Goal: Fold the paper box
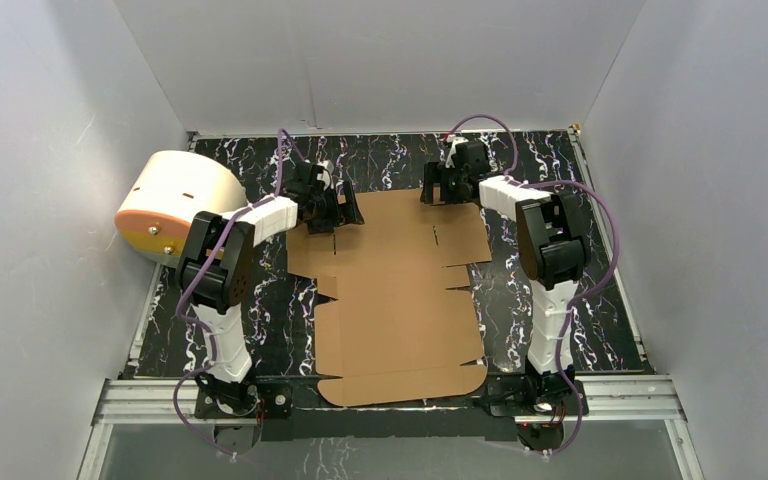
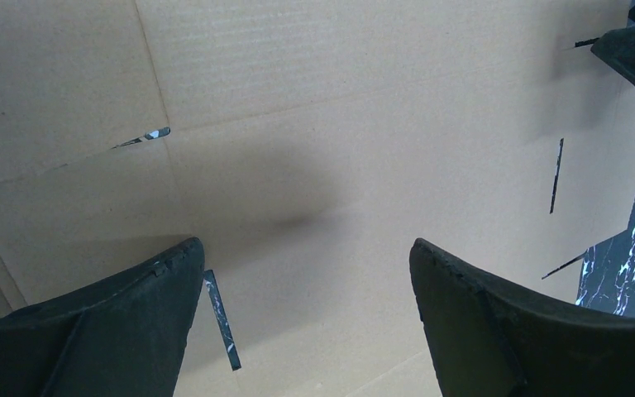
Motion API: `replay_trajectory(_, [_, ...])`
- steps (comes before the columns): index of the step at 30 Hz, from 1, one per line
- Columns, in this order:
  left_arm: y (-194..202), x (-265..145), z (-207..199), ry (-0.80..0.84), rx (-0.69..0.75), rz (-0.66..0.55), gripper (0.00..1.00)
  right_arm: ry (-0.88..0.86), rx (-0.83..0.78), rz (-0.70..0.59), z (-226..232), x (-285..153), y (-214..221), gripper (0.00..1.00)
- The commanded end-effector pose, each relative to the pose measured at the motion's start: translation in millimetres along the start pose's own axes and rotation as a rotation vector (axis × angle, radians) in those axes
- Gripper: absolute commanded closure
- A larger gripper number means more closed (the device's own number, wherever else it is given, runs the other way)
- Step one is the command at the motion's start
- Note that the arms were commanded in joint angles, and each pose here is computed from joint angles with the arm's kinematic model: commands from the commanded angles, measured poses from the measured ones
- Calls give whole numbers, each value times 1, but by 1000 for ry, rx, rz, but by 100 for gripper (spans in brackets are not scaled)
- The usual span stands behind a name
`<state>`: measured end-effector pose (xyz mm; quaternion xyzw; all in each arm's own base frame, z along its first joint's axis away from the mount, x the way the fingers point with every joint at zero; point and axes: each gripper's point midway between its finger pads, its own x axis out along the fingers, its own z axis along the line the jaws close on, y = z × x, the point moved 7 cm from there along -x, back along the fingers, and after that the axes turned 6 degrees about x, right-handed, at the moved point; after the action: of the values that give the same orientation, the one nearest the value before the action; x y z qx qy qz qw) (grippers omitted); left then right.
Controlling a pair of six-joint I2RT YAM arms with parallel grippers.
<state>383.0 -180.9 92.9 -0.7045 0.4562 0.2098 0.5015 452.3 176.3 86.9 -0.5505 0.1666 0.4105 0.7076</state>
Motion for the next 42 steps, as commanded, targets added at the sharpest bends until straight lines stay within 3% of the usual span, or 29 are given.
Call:
replay_trajectory(1, [14,12,0,1,17,71,9,-165,28,-29,28,-10,-13,2])
replay_trajectory(30, [28,20,5,-21,7,104,9,-394,31,-36,70,-32,-14,16])
replay_trajectory(42, [21,9,-1,-13,17,72,9,-327,7,-45,71,-27,-16,15])
